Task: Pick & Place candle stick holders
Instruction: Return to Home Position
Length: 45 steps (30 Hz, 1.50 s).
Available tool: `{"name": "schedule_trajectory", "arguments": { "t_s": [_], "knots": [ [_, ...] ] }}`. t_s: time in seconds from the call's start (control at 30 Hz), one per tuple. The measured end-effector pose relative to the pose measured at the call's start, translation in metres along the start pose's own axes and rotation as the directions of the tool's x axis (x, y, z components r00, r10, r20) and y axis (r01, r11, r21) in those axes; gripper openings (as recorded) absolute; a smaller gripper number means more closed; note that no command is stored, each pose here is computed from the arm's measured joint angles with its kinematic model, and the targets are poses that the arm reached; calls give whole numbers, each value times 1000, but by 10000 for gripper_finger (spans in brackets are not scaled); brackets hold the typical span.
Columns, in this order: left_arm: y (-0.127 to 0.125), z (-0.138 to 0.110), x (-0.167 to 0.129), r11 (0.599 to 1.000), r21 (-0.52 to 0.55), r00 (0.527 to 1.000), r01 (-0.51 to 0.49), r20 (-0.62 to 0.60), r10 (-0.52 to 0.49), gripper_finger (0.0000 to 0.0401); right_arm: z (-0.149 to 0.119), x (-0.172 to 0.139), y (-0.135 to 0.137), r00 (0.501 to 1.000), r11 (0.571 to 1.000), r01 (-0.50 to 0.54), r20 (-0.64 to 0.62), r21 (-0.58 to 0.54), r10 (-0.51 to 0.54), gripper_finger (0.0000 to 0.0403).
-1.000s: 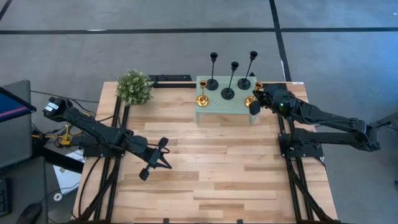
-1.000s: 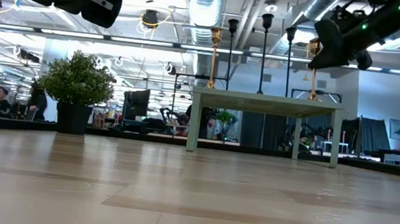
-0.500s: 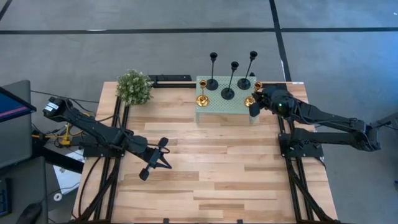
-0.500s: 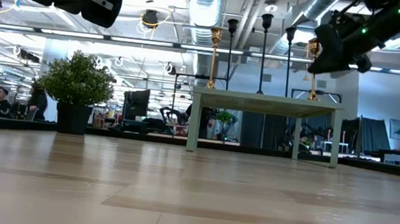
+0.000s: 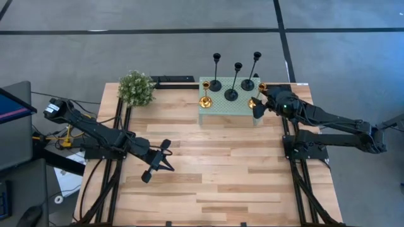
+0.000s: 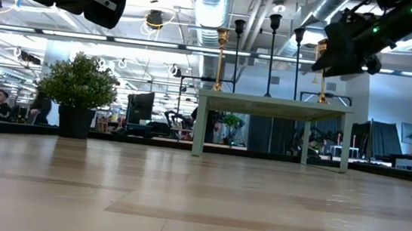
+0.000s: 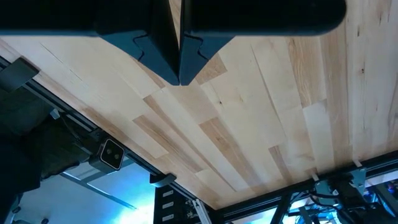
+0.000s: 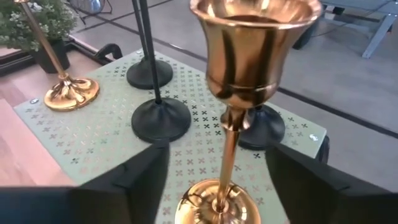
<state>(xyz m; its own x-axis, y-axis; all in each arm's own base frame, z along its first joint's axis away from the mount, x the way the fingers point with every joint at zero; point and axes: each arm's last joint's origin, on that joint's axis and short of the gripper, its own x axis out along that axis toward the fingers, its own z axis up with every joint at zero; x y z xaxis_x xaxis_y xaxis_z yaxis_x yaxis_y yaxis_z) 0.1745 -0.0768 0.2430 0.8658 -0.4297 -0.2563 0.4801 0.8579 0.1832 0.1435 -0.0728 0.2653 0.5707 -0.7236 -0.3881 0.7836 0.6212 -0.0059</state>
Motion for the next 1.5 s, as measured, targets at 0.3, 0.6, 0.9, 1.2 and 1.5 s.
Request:
{"name": "schedule_trajectory", "arguments": {
  "t_s": [0.3,0.6,0.9,1.2,1.5],
  "knots": [
    [0,0,0,1000,0,1000,0,0,0,10,-3,-2,0,998,999,-47,-39,-4,47,330],
    [0,0,0,1000,0,1000,0,0,0,10,-10,-22,1,979,983,-183,-90,33,185,327],
    [0,0,0,1000,0,1000,0,0,0,10,-14,-53,-4,915,926,-350,-158,141,370,326],
    [0,0,0,1000,0,1000,0,0,0,10,-16,-72,-1,804,820,-498,-204,282,558,325],
    [0,0,0,1000,0,1000,0,-1,0,10,-21,-75,16,733,781,-564,-272,269,623,325]
  ]
}}
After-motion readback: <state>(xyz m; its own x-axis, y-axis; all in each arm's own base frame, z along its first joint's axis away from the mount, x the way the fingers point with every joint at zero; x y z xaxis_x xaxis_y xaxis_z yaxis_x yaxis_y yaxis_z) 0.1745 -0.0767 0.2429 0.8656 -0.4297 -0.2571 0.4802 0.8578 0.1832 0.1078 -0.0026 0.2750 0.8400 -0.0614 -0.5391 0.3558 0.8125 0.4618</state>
